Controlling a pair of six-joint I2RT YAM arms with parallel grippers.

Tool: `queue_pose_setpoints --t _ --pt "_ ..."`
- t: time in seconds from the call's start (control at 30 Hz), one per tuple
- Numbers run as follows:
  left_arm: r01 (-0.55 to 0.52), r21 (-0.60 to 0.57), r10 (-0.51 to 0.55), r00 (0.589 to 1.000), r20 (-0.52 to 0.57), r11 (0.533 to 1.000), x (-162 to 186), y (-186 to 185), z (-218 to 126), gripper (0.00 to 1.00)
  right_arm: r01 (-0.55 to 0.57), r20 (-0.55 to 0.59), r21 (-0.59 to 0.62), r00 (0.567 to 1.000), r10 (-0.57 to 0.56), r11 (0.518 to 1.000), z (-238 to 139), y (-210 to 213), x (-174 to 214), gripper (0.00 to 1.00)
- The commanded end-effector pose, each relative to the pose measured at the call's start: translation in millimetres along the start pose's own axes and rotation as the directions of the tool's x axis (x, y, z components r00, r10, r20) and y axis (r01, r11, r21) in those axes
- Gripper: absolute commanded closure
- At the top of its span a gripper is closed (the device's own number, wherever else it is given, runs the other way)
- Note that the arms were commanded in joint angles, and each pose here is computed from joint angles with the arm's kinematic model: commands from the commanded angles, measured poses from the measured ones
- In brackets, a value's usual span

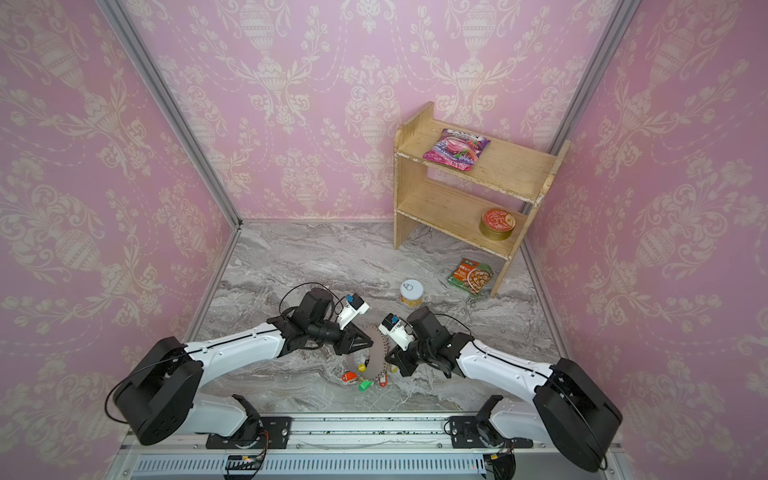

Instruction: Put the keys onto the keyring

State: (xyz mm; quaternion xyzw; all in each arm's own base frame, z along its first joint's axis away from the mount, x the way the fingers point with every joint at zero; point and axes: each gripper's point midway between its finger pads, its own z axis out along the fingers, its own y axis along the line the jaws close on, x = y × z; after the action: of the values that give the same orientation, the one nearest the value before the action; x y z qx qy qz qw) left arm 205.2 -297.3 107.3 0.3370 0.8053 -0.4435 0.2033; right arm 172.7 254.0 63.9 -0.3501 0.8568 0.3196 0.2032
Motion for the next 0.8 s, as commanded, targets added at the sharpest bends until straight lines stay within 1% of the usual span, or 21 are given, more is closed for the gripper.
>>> queue_pose_setpoints --t 0.0,0.1,0.3,0.37,0.43,0.5,0.6,0.67,0.77 --pt "-0.022 -0.022 0.021 1.0 -0.017 1.0 3.7 2.5 0.8 0.72 -0.093 -0.068 0.033 0.993 0.095 0.995 1.5 0.9 12.7 0.96" --pt "-0.027 -0.027 0.026 0.999 -0.021 0.999 4.9 2.8 0.1 0.73 -0.106 -0.089 0.046 0.99 0.11 0.993 -0.5 4.8 20.5 0.93" --pt "-0.032 -0.032 0.031 0.999 -0.025 0.999 5.9 3.5 -0.2 0.73 -0.127 -0.149 0.051 0.98 0.133 0.991 -1.0 11.9 35.5 0.74" --pt "-0.036 -0.034 0.035 0.999 -0.025 0.999 5.7 3.1 -0.9 0.72 -0.125 -0.153 0.074 0.979 0.136 0.989 -3.4 9.6 35.5 0.69" --pt "-0.037 -0.038 0.036 0.999 -0.023 0.999 5.7 3.2 -1.7 0.72 -0.102 -0.098 0.131 0.988 0.116 0.986 -11.6 2.4 23.3 0.65" --pt "-0.036 -0.042 0.035 0.999 -0.026 0.998 6.6 3.4 -2.1 0.72 -0.082 -0.028 0.172 0.996 0.088 0.982 -20.3 -3.5 8.8 0.63" --pt "-0.039 -0.045 0.038 0.999 -0.024 0.998 6.4 3.5 -3.0 0.72 -0.061 0.065 0.177 0.997 0.05 0.982 -29.4 -7.6 -13.9 0.61" --pt "-0.047 -0.045 0.046 0.999 -0.02 0.998 4.7 2.3 -3.9 0.72 -0.004 0.076 0.181 0.997 -0.01 0.983 -28.3 -8.4 -21.1 0.61" --pt "-0.051 -0.046 0.049 0.998 -0.028 0.998 6.1 3.1 -3.3 0.7 0.077 0.042 0.171 0.995 -0.085 0.982 -17.6 -9.7 -21.3 0.62"
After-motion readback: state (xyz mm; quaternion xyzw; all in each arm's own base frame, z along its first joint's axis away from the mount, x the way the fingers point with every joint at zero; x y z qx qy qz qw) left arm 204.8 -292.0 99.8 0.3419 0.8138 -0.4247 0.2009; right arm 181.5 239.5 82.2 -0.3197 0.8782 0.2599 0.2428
